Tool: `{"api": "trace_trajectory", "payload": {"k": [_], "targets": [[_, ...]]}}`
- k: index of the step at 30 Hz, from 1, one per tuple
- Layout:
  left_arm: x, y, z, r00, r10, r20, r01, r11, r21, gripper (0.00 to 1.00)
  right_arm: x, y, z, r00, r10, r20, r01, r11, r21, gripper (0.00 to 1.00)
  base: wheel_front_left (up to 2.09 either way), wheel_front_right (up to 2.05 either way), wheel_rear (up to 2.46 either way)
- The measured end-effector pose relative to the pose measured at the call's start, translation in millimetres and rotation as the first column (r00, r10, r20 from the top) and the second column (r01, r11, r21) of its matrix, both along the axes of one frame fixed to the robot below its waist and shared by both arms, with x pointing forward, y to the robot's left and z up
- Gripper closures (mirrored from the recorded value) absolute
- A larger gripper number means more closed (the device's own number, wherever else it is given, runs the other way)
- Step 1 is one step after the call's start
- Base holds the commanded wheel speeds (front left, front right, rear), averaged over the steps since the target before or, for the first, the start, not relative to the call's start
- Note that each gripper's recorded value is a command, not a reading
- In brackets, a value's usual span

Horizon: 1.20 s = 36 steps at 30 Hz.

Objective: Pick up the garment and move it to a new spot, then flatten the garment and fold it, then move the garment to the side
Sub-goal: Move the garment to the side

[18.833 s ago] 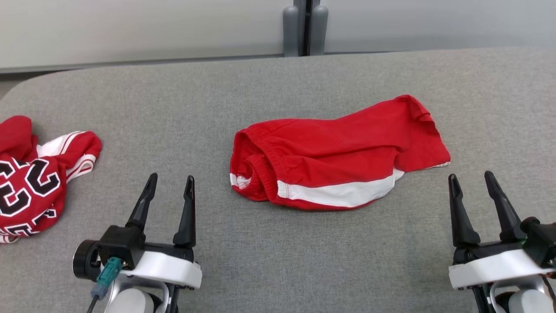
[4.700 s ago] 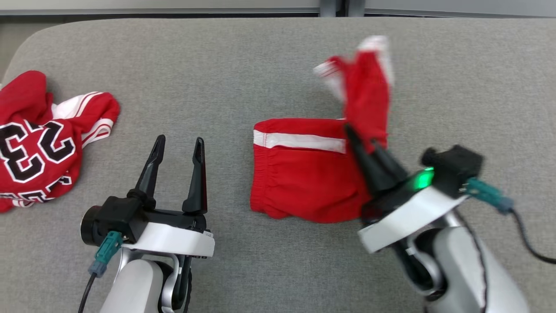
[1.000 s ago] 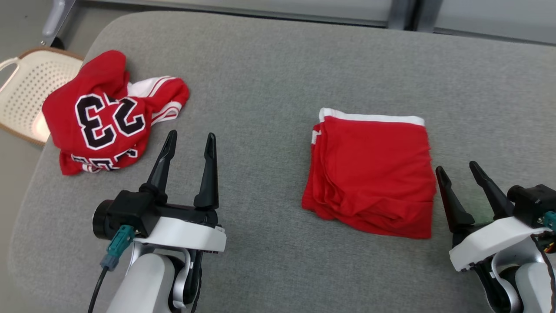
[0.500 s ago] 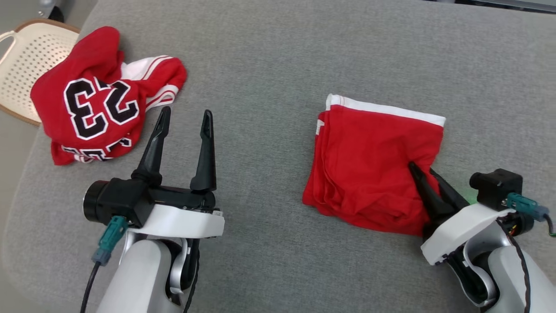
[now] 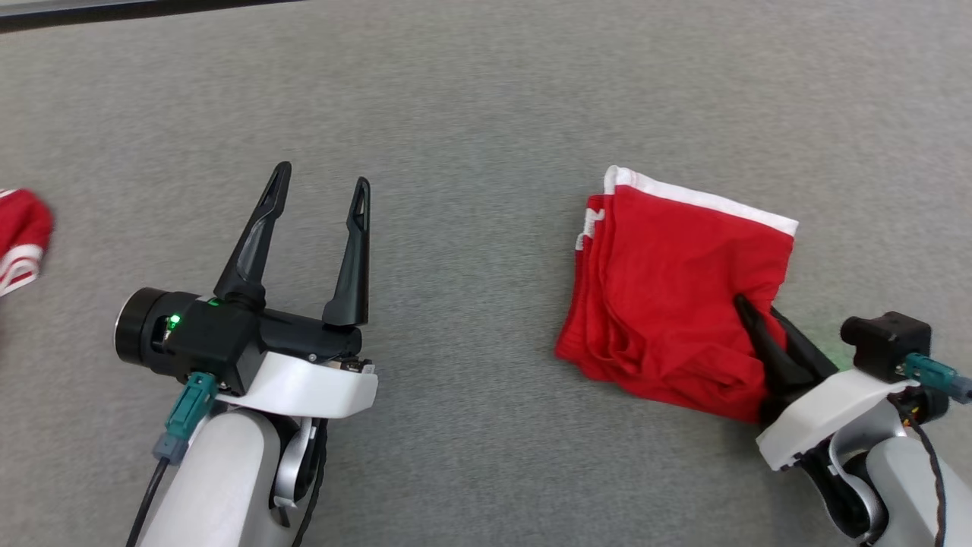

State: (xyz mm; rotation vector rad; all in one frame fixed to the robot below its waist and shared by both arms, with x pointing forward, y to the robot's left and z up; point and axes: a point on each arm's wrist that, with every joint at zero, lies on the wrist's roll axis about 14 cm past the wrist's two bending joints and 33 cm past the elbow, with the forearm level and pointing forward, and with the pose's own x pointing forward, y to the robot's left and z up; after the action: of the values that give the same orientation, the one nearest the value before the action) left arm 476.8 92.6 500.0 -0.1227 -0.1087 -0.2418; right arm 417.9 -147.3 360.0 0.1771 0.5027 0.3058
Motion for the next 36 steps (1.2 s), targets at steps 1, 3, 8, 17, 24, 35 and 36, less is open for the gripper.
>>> {"api": "trace_trajectory", "payload": {"k": [1, 3, 8, 17, 24, 35, 36], "targets": [[2.7, -10.7, 0.5, 1.0, -0.031, 0.001, 0.031, 1.0, -0.006, 0.0, -4.2, -14.5, -0.5, 1.0, -0.03, -0.004, 0.03, 0.999, -0.019, 1.0, 0.0, 0.0, 0.0], [6.1, -34.3, 1.1, 0.995, -0.1, 0.002, 0.1, 0.995, -0.019, 0.0, -11.3, -46.7, 0.8, 0.995, -0.098, -0.002, 0.098, 0.994, -0.058, 1.0, 0.0, 0.0, 0.0], [9.5, -86.3, -0.7, 0.966, -0.257, 0.004, 0.257, 0.966, -0.033, 0.0, -29.3, -128.6, 3.1, 0.972, -0.235, -0.006, 0.229, 0.954, -0.195, 1.0, 0.0, 0.0, 0.0], [29.6, -107.1, -27.9, 0.943, -0.333, -0.019, 0.332, 0.942, -0.041, 0.0, 17.5, -234.0, 21.2, 0.964, -0.261, 0.051, 0.253, 0.842, -0.477, 1.0, 0.0, 0.0, 0.0], [47.5, -90.0, -44.5, 0.955, -0.295, -0.02, 0.295, 0.955, -0.024, 0.0, 54.6, -288.9, 20.0, 0.97, -0.242, 0.029, 0.203, 0.735, -0.647, 1.0, 0.0, 0.0, 0.0], [56.2, -72.6, -69.6, 0.968, -0.244, -0.06, 0.244, 0.97, -0.012, 0.0, 86.5, -296.9, 4.6, 0.934, -0.338, 0.114, 0.338, 0.737, -0.585, 0.0, 0.0, 0.0, 0.0], [55.3, -74.0, -68.3, 0.967, -0.247, -0.059, 0.247, 0.969, -0.015, 0.0, 84.2, -295.1, 6.5, 0.922, -0.364, 0.134, 0.374, 0.745, -0.552, 0.0, 0.0, 0.0, 0.0]]}}
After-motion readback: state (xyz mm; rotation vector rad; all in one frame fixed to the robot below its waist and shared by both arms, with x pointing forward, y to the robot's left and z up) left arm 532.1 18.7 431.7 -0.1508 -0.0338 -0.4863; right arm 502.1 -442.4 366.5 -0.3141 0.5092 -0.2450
